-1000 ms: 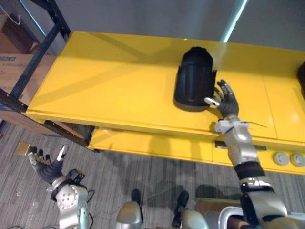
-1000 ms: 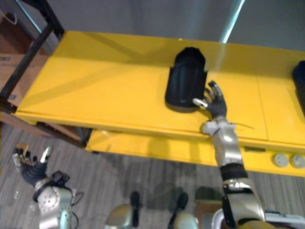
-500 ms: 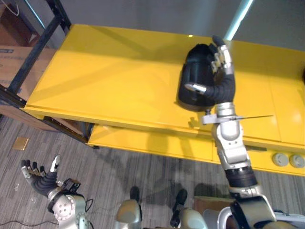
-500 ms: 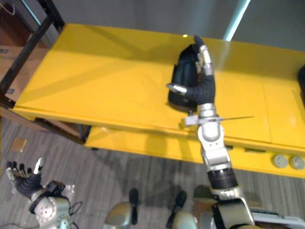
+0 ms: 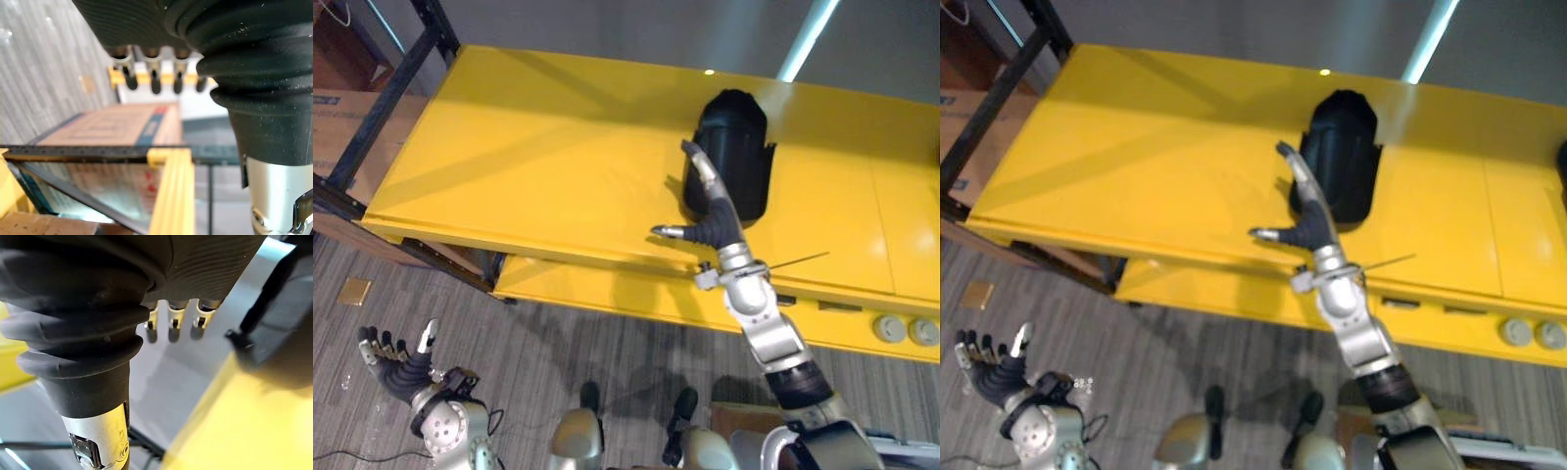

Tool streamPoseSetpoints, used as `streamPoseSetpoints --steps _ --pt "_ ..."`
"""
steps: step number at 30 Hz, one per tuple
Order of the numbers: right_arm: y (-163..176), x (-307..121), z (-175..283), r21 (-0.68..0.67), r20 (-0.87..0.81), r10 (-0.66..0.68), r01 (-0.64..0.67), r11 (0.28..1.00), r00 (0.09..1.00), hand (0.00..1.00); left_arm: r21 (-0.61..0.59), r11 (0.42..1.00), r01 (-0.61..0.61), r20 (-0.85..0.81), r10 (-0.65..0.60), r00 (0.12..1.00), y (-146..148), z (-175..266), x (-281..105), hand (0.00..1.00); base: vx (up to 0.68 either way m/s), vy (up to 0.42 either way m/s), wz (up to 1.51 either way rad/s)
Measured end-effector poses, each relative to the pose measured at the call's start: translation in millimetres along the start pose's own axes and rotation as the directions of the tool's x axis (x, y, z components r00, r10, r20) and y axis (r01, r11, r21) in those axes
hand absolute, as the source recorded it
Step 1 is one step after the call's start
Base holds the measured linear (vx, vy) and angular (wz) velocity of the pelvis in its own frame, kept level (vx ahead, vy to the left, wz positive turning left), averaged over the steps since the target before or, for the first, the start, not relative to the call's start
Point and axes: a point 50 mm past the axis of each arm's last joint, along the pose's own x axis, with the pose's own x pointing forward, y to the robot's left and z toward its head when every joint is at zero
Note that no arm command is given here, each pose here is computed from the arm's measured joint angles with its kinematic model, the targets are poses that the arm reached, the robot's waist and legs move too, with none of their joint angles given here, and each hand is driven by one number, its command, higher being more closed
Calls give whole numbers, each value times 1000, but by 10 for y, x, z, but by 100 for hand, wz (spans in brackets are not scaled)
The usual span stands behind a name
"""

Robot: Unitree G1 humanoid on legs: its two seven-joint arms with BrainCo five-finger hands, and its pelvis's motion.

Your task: Walk over and take plastic housings, then place them on the shelf

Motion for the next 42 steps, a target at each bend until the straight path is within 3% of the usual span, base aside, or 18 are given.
streamPoseSetpoints --steps 3,9,16,26,32,42 --pt "-14 -81 -65 2 -22 11 -11 1000 1000 0 2 1000 1 -2 -1 1000 0 -2 1 0 0 0 0" --pt "155 -66 101 86 88 78 -85 993 993 0 7 999 35 -7 -35 999 -40 -9 -5 0 0 0 0" --pt "258 -43 60 -89 26 89 -86 992 996 0 15 998 65 -22 -65 998 -76 -40 -46 0 0 0 0" --pt "-338 -195 -324 -372 -112 -38 -6 928 993 0 29 998 57 -34 -56 998 -6 -55 -66 0 0 0 -2" --pt "-534 -193 -353 -420 -108 -78 26 907 991 0 25 998 64 -36 -63 997 -9 -54 -63 0 0 0 -2" --pt "-436 -143 -539 -419 -137 106 -154 895 985 0 58 991 118 -29 -116 993 -16 -17 -3 0 0 0 0"
